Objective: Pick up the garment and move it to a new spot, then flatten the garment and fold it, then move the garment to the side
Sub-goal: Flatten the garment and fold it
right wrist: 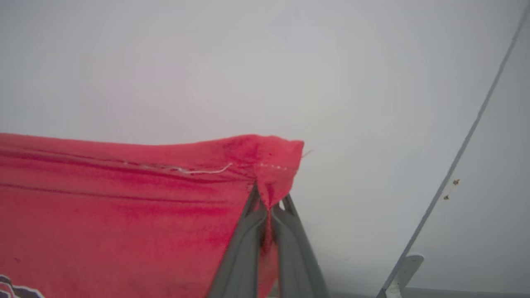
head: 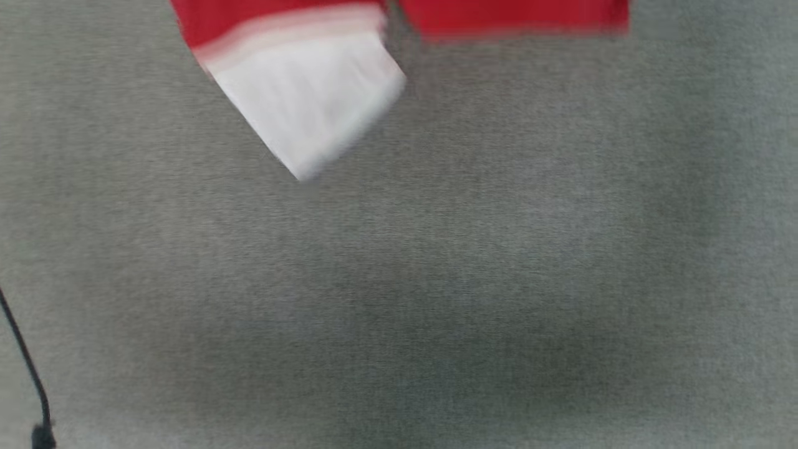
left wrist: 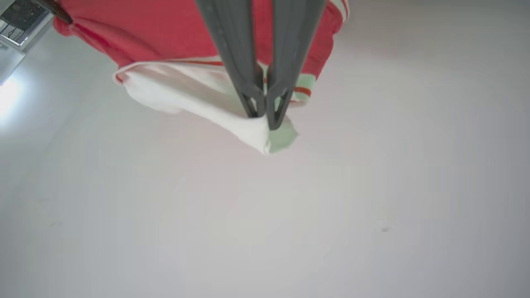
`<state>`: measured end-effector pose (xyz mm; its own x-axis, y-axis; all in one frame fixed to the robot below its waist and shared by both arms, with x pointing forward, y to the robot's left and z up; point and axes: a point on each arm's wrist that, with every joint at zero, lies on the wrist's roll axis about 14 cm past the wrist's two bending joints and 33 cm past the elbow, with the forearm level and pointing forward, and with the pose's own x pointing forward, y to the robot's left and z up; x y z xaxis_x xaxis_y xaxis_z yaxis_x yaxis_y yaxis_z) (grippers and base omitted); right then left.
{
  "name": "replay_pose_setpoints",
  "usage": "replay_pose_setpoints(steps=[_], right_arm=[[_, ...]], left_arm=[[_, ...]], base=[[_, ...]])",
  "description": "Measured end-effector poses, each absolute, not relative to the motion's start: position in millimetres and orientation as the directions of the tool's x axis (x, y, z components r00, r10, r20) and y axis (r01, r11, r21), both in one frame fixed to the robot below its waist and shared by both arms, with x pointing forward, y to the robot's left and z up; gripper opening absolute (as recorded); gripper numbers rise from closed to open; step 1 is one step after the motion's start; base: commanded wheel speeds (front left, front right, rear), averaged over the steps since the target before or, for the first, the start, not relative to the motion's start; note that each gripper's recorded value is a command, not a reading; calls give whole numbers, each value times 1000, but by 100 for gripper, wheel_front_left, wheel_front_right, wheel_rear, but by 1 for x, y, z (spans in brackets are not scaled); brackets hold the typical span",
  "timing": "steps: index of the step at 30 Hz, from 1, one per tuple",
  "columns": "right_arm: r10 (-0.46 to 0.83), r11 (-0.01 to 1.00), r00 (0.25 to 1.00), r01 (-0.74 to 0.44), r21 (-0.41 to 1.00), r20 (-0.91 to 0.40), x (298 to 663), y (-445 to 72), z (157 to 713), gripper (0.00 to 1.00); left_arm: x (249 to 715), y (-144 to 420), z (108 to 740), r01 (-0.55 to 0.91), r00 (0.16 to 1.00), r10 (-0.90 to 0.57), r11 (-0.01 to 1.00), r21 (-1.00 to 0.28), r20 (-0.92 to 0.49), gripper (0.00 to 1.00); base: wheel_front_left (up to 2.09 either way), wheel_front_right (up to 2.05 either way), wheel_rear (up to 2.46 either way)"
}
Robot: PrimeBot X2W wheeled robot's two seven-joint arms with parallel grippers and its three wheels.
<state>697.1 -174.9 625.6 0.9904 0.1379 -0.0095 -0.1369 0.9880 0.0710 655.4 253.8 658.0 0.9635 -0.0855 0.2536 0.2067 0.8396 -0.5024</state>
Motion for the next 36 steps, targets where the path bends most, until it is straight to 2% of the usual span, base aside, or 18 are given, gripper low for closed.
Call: replay_pose_setpoints(steps=[5, 8, 13, 16, 22, 25, 36], right_arm=[[61, 993, 990, -73, 95, 128, 705, -196, 662, 0], [48, 994, 992, -59, 88, 118, 703, -198, 657, 0], [73, 997, 995, -70, 38, -63, 686, -193, 585, 0], [95, 995, 983, -90, 42, -159, 666, -189, 544, 0], [135, 989, 952, -114, 93, -273, 615, -189, 488, 0], [153, 985, 936, -120, 120, -317, 584, -194, 468, 0], [224, 972, 864, -161, 173, -451, 470, -206, 438, 0]], left_arm=[[677, 243, 710, 270, 917, -55, 815, -514, 395, 0], [676, 235, 722, 308, 902, -56, 779, -546, 428, 0], [651, 213, 623, 260, 963, -150, 744, -616, 225, 0], [621, 214, 577, 204, 979, -142, 695, -690, 146, 0], [541, 195, 491, 96, 978, -203, 637, -765, -47, 0], [506, 183, 482, 94, 968, -241, 602, -793, -68, 0], [399, 180, 467, 70, 934, -318, 608, -791, -162, 0]], base=[[0, 0, 0], [0, 0, 0], [0, 0, 0], [0, 0, 0], [0, 0, 0], [0, 0, 0], [0, 0, 0]])
